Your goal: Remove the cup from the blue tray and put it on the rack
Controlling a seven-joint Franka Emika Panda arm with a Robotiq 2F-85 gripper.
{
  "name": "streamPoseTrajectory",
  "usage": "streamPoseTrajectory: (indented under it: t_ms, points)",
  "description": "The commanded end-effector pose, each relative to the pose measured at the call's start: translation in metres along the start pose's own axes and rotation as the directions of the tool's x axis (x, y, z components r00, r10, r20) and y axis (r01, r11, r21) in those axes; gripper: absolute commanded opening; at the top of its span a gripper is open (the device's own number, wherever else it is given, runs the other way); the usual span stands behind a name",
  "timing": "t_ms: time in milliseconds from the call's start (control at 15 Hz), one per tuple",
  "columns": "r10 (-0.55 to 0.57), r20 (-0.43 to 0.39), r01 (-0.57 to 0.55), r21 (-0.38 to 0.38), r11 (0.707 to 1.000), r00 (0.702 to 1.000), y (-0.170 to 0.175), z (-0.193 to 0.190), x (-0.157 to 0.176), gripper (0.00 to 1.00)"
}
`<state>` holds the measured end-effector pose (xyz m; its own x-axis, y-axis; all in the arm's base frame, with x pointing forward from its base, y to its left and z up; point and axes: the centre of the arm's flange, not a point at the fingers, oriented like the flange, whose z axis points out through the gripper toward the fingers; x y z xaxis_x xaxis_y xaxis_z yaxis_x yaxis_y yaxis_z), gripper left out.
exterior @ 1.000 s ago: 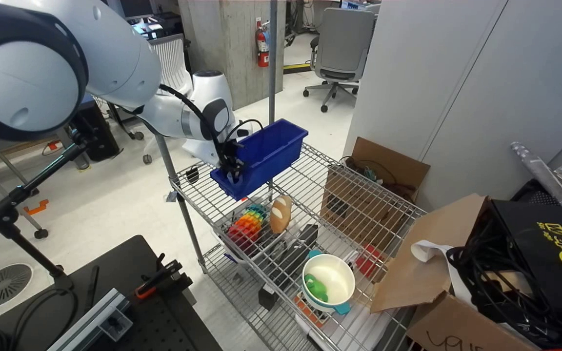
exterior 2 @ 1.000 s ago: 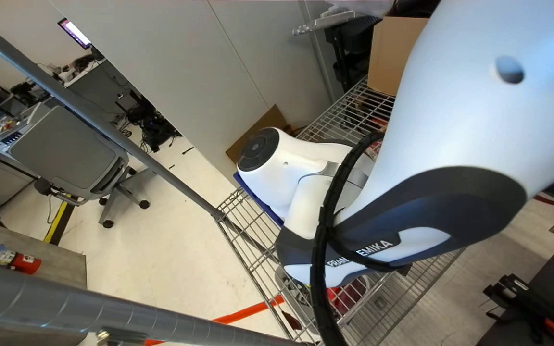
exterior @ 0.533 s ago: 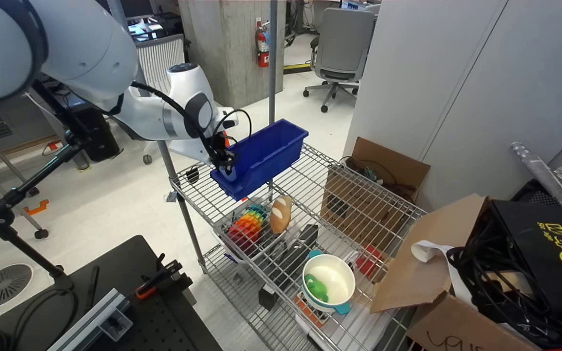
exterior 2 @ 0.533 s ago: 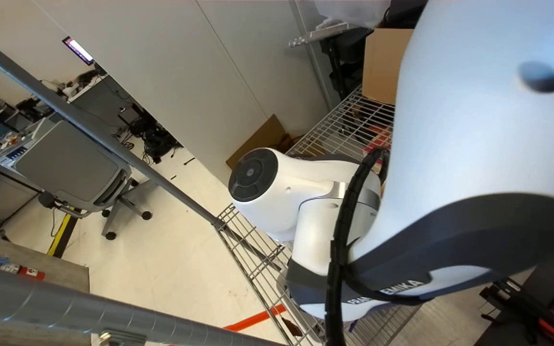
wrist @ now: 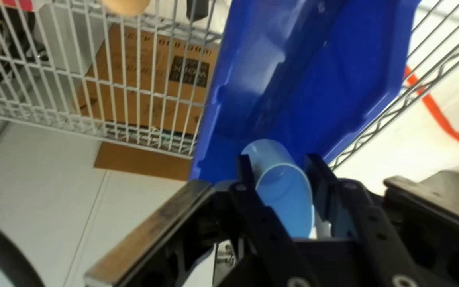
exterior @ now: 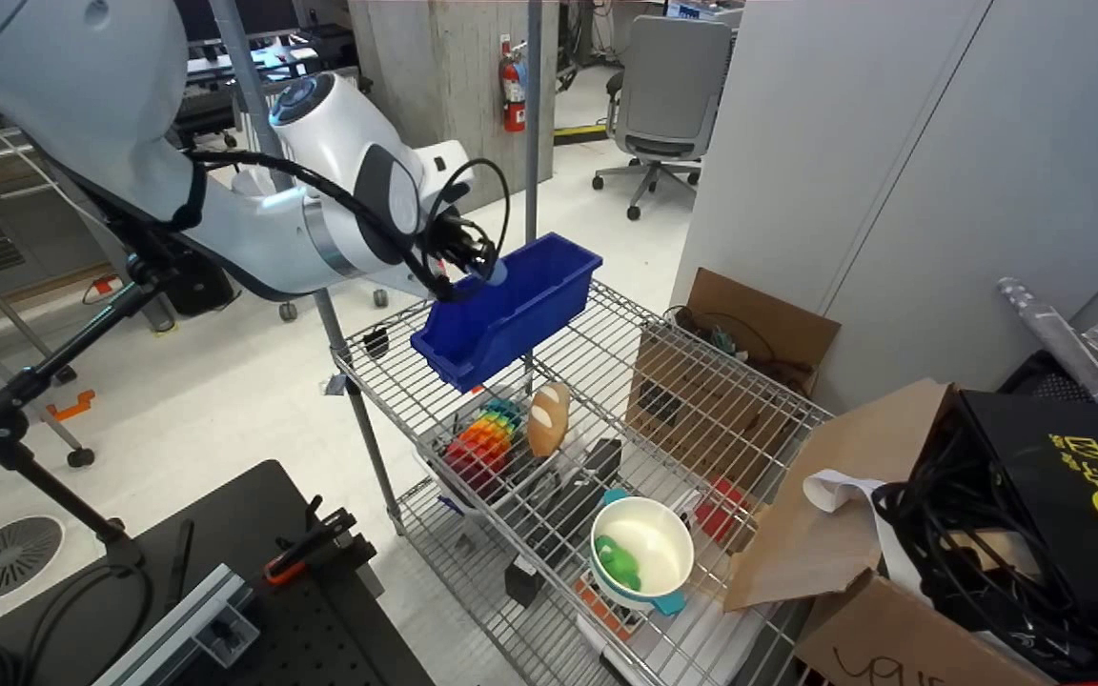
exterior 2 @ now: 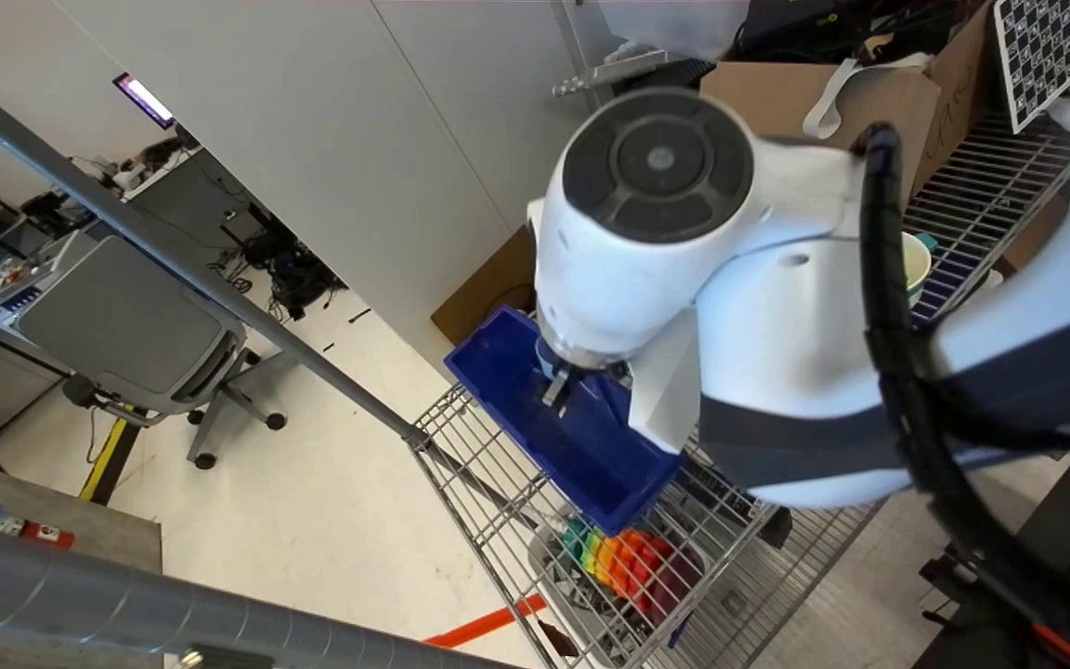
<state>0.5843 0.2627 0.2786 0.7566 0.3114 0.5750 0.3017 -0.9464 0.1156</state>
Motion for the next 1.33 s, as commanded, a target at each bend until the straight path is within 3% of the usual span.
streamPoseTrajectory:
  t_ms: [0,133,333,600,733,867,1267]
  points:
    - [0.107,-0.099,-0.114,-0.058,0.992,0.989,0.047,-0.035,0.032,0.12]
    - [0.18,-0.051,-0.184,-0.086,0.979,0.982,0.08,-0.028,0.065,0.12]
    - [0.32,0.123,-0.304,-0.136,0.943,0.939,0.125,0.011,0.11,0.12]
    - [0.487,0.303,-0.448,-0.191,0.873,0.82,0.174,0.041,0.135,0.12]
    - [0.554,0.367,-0.504,-0.23,0.832,0.747,0.197,0.055,0.142,0.12]
    - [0.593,0.41,-0.537,-0.255,0.804,0.693,0.218,0.068,0.145,0.12]
    - [0.632,0.555,-0.584,-0.294,0.757,0.54,0.248,0.125,0.133,0.12]
